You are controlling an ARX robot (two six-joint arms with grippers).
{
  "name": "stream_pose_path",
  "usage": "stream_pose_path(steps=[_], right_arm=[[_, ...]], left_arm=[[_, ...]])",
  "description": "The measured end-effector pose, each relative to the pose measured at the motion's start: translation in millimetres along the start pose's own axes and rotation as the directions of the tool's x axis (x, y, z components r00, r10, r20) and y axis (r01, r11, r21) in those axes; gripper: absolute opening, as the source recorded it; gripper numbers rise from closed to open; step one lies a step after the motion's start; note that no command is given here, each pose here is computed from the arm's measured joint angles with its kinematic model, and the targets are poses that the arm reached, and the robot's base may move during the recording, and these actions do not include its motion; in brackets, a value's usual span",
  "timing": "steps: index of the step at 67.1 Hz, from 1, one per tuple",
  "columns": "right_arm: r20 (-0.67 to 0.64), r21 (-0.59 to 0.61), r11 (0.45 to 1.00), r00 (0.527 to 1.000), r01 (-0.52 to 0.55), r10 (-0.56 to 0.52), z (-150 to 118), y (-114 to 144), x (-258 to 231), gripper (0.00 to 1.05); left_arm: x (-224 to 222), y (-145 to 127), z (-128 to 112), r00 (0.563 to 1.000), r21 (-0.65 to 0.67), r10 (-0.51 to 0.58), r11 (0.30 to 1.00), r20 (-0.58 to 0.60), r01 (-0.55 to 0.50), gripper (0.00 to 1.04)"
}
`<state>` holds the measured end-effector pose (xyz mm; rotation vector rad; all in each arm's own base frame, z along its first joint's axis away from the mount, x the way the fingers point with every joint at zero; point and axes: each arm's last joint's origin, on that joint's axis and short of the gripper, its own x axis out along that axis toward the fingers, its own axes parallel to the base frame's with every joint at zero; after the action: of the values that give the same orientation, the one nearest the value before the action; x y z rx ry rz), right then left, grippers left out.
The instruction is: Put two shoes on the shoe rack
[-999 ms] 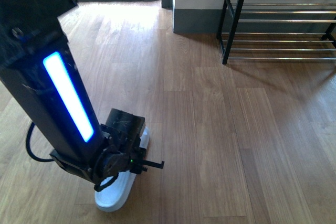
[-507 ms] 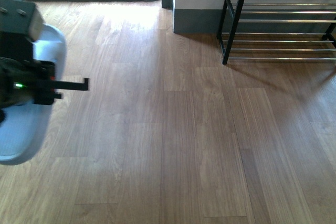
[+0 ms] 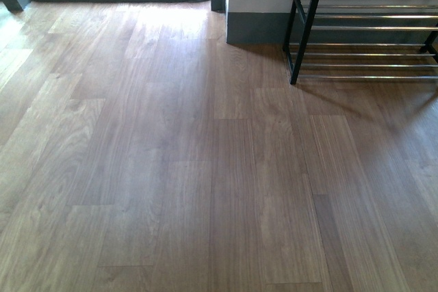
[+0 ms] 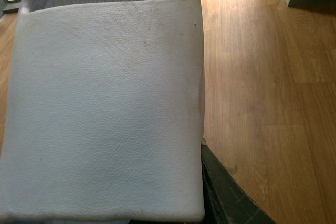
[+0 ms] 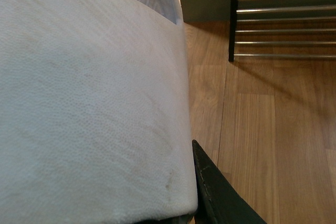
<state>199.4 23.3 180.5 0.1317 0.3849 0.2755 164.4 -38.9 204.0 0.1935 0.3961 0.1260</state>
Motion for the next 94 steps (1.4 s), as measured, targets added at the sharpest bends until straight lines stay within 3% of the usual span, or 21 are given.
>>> stream_pose_path(steps=[94], right_arm=[[-0.001,-0.001,1.0,1.0,-0.001,0.001,-0.2,0.2,0.0,0.01]], left_arm=[[0.1,-0.1,-0.1,1.0,0.002,0.0,1.0,-0.001,0.0,0.02]])
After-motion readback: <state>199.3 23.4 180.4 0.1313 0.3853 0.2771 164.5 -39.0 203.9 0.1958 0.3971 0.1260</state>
